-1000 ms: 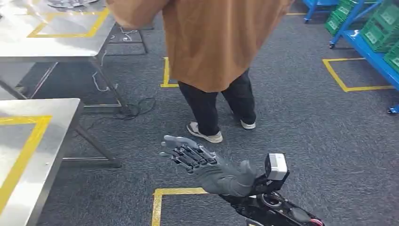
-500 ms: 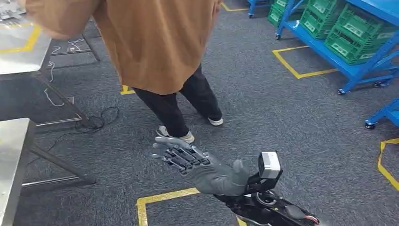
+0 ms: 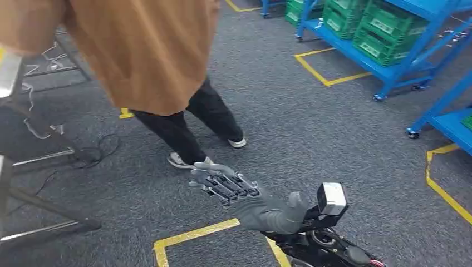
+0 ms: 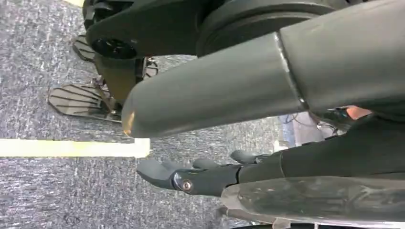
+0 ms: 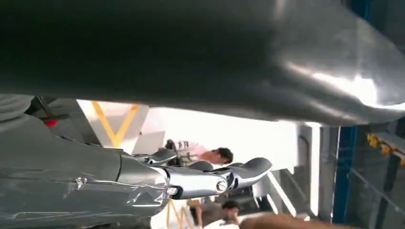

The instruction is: Take the parts from the cabinet and place them on the table.

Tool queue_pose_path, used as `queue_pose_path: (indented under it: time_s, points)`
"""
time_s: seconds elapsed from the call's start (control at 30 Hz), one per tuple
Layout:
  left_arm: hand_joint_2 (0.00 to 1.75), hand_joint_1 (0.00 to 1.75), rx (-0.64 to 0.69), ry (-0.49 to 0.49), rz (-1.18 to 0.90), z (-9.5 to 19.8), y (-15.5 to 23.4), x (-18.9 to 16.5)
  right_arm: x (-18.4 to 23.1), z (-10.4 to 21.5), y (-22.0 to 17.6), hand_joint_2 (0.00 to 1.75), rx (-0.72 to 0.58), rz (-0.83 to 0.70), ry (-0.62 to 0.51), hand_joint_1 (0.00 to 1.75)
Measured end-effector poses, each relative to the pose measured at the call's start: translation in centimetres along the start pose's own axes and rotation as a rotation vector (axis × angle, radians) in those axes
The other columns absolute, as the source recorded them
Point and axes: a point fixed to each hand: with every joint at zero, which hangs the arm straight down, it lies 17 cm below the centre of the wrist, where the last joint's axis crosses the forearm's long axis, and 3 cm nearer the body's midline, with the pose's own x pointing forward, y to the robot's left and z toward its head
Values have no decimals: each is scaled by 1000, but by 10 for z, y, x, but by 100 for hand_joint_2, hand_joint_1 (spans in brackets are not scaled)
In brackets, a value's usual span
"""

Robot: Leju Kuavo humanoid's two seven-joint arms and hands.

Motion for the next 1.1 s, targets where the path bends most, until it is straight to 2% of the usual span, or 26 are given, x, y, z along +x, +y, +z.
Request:
queue_pose_path:
  time_s: [1.1]
  points:
    - [0,0,1,-1,11,0,0,2,2,-6,-3,0,15,-4,-13,0]
